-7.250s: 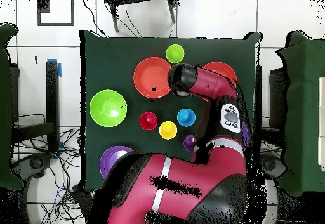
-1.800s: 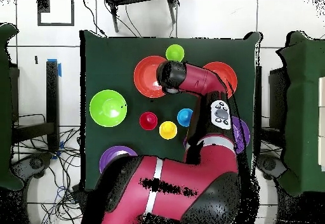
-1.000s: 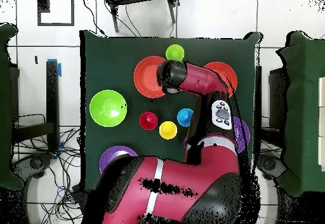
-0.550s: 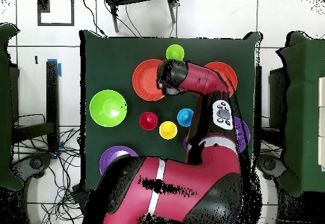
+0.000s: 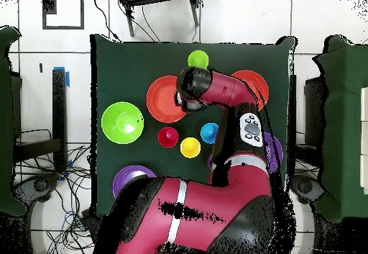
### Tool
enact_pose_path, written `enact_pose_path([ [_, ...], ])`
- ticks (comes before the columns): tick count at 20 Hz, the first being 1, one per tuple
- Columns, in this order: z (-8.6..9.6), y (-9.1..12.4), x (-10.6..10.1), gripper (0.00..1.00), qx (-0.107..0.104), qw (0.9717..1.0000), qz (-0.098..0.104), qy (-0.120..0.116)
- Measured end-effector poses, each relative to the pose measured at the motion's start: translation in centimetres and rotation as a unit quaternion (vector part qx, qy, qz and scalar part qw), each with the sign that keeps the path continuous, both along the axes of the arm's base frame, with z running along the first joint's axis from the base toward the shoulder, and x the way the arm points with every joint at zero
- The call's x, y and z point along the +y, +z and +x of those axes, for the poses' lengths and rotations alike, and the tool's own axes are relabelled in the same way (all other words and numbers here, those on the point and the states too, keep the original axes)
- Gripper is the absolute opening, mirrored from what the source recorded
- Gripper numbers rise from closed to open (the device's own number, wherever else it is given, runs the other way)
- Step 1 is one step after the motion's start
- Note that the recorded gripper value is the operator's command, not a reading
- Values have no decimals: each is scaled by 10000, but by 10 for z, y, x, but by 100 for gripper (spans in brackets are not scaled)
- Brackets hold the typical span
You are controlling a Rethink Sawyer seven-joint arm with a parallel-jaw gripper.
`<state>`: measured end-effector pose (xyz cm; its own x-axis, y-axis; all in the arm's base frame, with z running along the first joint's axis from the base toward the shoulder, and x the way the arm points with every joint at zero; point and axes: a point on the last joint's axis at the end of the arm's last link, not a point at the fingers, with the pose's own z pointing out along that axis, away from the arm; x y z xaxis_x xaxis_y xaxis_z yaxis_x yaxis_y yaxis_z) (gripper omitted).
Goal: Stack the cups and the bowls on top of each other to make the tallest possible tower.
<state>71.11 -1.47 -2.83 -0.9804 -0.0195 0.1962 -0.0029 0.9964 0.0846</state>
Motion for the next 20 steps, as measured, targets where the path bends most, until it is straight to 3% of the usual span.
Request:
enact_pose_path([
  [3, -2, 2, 3, 0, 84, 9999, 58, 8],
  [11, 8, 22, 19, 0, -69, 9997, 251, 36],
  [20, 12, 19, 33, 0, -97, 9987, 497, 41],
])
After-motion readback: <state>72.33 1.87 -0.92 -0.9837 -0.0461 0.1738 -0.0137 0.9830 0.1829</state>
